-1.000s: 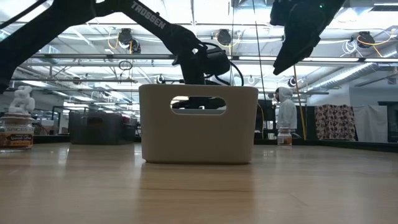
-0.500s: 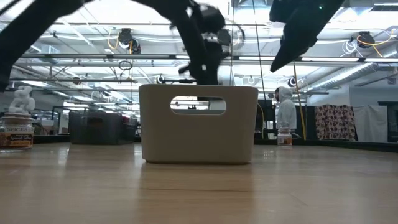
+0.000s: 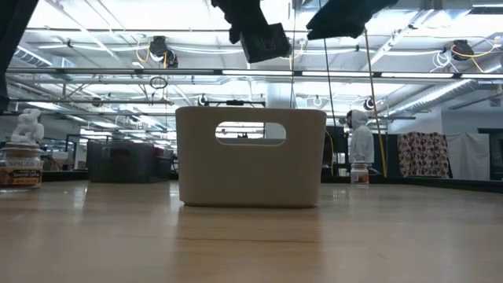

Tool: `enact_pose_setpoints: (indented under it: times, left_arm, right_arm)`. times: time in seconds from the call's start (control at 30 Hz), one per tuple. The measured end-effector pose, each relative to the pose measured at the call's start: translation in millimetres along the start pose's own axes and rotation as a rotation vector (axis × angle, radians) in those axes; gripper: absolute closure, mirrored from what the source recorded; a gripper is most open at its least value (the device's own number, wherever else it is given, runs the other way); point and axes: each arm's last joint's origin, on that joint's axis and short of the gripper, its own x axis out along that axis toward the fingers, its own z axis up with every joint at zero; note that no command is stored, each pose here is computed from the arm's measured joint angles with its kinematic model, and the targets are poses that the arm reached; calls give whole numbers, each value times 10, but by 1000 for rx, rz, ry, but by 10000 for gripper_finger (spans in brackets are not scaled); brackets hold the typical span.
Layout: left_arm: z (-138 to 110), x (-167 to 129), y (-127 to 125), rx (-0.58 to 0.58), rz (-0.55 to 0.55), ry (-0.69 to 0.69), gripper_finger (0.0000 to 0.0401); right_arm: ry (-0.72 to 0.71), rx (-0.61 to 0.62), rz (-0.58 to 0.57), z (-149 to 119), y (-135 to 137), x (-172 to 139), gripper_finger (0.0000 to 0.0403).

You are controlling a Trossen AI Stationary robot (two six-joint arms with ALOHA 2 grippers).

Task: Sort spices by type
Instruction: Put the black seasoning can into the transparent bin

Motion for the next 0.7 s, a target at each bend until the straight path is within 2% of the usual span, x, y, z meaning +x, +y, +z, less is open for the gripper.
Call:
enact_pose_setpoints:
  times: [0.13, 0.33, 0.43, 0.7]
  left_arm:
    - [15, 74, -232, 107, -80, 7, 281]
    - [50, 121, -446, 203, -114, -18, 281]
    - [80, 124, -494, 218, -120, -47, 281]
    - [86, 129, -550, 228, -124, -51, 280]
  right_arm:
    - [-24, 10, 12, 24, 3, 1, 156]
    - [-32, 55, 156, 29, 50, 17, 156]
    - [-38, 70, 219, 35, 69, 18, 156]
    - [-53, 73, 223, 50, 69, 17, 156]
